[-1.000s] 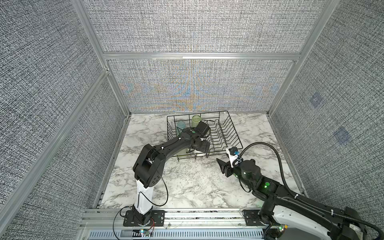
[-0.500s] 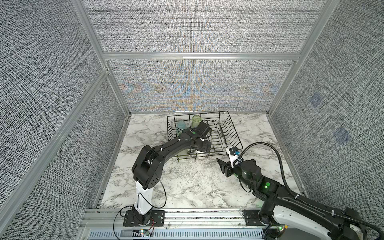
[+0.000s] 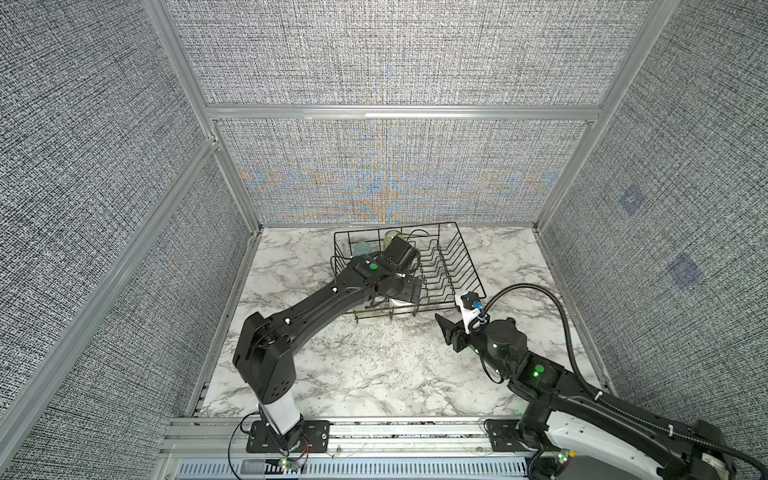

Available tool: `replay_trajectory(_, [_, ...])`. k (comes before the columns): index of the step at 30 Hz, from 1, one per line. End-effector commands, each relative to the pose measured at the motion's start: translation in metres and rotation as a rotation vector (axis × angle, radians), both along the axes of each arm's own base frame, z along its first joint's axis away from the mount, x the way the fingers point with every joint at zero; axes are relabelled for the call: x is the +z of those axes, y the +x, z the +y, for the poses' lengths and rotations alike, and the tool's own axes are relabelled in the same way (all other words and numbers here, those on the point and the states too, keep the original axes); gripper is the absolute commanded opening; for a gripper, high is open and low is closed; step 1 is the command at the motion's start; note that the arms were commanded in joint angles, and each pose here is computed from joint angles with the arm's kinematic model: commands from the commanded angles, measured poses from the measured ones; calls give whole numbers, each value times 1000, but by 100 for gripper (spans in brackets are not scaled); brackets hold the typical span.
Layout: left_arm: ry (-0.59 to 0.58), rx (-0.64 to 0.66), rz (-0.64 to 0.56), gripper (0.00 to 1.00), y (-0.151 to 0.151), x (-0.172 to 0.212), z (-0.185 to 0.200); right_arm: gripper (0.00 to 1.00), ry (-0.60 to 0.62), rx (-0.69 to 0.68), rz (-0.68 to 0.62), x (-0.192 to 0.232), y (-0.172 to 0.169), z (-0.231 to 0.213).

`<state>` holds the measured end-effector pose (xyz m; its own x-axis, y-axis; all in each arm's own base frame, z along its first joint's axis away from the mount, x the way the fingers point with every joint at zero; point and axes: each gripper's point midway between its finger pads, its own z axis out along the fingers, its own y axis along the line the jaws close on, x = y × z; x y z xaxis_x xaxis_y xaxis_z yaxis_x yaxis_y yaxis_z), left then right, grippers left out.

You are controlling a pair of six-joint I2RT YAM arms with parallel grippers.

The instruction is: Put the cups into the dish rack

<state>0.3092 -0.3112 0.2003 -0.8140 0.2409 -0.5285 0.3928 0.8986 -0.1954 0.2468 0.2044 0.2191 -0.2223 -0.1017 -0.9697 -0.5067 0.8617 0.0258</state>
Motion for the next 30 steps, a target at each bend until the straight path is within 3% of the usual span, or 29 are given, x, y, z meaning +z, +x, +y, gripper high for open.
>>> replay_trajectory(1, [17, 30, -42, 90, -5, 17, 17, 66, -23, -7, -13, 4, 3, -4])
replay_trajectory(5, [22, 58, -146, 90, -6, 40, 38, 72, -34, -24, -10, 8, 10, -10])
replay_trajectory(6, [28, 81, -176, 91, -5, 45, 46, 82, -42, -38, -4, 8, 13, -14])
replay_trajectory(7, [39, 123, -209, 90, -3, 48, 57, 99, -47, -55, 0, 8, 16, -19])
replay_trajectory(14, [130, 267, -396, 96, -3, 52, 121, 99, -32, -198, 41, -2, 40, -63])
replay_trajectory(19, [137, 383, -491, 100, 1, 38, 180, 99, -13, -295, 32, -14, 51, -96])
replay_trajectory(24, [250, 537, -591, 100, 2, 16, 244, 99, -5, -461, 22, -29, 61, -136])
replay_trajectory(30, [403, 587, -759, 100, 7, -9, 283, 99, -130, -576, -26, -37, 71, -163])
